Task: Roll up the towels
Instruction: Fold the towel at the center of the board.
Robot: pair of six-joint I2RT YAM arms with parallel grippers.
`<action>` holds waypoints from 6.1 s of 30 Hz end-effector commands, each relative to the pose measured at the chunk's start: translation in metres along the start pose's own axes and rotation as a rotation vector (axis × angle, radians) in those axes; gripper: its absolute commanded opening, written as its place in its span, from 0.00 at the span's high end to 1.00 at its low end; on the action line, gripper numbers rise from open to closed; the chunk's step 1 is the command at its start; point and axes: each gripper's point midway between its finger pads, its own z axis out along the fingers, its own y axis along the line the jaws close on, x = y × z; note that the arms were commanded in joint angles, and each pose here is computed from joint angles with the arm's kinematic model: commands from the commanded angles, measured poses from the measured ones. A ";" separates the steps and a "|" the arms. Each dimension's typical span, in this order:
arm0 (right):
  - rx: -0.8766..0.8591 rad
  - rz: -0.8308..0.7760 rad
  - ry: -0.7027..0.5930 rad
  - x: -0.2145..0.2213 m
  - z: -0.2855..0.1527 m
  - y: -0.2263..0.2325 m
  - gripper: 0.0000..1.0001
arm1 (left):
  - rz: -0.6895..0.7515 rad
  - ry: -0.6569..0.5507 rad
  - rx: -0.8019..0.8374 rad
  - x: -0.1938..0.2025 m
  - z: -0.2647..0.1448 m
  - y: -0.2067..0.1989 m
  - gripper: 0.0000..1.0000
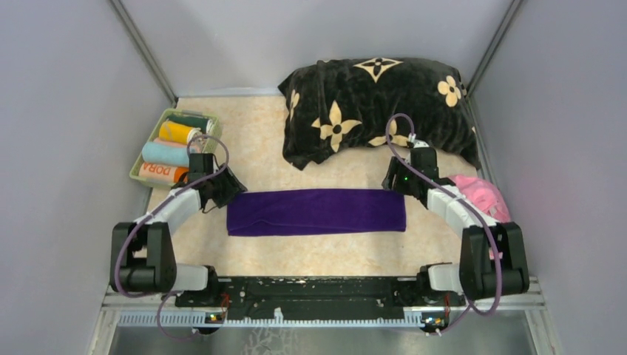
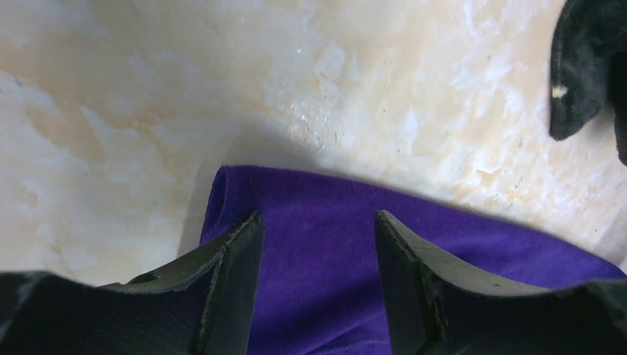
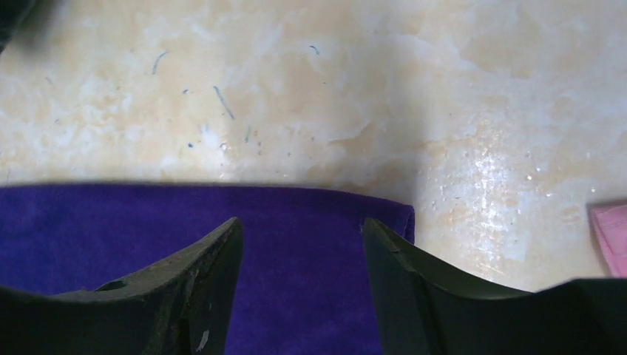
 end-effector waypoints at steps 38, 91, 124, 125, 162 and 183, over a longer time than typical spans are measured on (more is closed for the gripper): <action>0.219 0.209 0.009 0.010 -0.039 -0.050 0.53 | -0.012 -0.050 -0.026 0.010 -0.047 0.011 0.40; 0.215 0.309 -0.033 0.046 -0.025 -0.059 1.00 | -0.188 -0.116 -0.054 0.026 -0.011 0.035 0.59; 0.344 0.325 0.037 0.054 -0.022 -0.078 1.00 | -0.185 -0.019 -0.123 0.056 -0.012 0.054 0.98; 0.345 0.326 0.035 0.054 -0.021 -0.078 1.00 | -0.188 -0.018 -0.130 0.057 -0.012 0.056 0.98; 0.041 0.237 -0.136 -0.048 -0.007 -0.018 0.49 | -0.033 -0.056 0.069 -0.025 -0.013 -0.031 0.55; 0.147 0.362 0.004 -0.027 0.060 -0.072 0.50 | -0.097 0.004 -0.136 -0.026 0.050 0.009 0.69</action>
